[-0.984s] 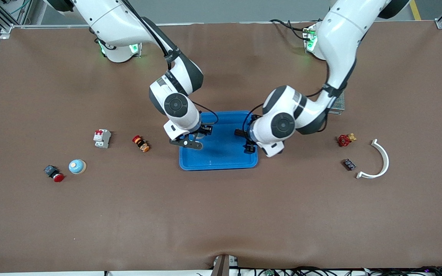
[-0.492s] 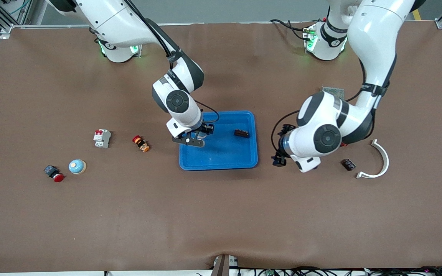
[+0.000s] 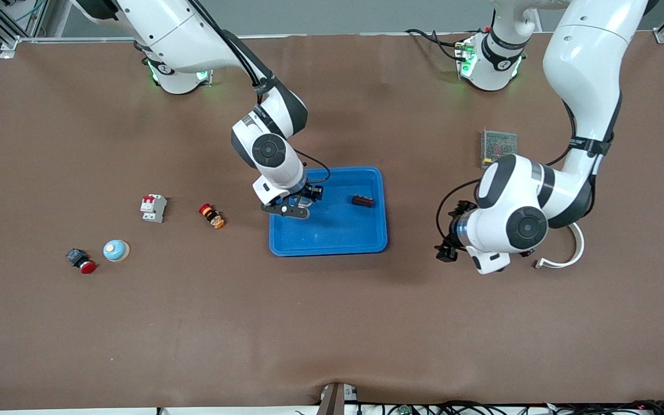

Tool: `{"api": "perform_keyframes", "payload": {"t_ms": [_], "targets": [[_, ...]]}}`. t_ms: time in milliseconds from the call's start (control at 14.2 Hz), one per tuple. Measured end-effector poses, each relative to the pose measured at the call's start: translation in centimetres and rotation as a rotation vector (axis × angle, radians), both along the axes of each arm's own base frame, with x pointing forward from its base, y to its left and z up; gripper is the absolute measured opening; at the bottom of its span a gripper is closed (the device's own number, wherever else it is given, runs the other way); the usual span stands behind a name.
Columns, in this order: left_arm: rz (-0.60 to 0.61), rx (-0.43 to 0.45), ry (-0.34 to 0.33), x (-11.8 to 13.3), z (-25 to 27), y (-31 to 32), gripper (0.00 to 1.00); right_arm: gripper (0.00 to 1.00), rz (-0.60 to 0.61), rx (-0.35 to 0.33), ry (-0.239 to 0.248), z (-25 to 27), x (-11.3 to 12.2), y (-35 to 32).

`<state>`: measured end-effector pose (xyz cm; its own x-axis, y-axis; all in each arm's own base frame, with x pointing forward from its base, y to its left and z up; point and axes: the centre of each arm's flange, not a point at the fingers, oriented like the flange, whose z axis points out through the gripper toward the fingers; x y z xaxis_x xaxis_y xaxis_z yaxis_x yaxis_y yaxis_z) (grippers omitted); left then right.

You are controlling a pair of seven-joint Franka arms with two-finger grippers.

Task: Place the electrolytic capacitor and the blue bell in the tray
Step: 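Move the left gripper to the second capacitor while the right gripper reaches the bell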

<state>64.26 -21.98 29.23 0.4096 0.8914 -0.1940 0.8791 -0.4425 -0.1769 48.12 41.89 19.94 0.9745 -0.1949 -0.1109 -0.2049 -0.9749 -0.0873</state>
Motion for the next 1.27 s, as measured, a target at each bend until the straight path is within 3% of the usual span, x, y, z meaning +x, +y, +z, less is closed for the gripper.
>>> {"api": "perform_keyframes", "payload": {"t_ms": [281, 914, 1125, 1266], "targets": [[-0.078, -0.011, -0.013, 1.3, -0.5, 4.6, 1.00, 0.65, 0.008, 0.004, -0.004, -1.3, -0.7, 0.4], [-0.239, 0.023, 0.030, 2.3, -5.3, 13.7, 1.00, 0.66, 0.014, 0.009, -0.011, -2.1, -1.0, 0.8], [-0.331, 0.055, 0.038, 2.1, -6.1, 15.5, 1.00, 0.76, 0.015, 0.009, -0.012, -2.1, -1.1, 0.8], [-0.371, 0.040, 0.041, 2.3, -6.4, 17.5, 0.96, 0.94, 0.015, 0.010, -0.012, -2.1, -1.1, 0.9]]}}
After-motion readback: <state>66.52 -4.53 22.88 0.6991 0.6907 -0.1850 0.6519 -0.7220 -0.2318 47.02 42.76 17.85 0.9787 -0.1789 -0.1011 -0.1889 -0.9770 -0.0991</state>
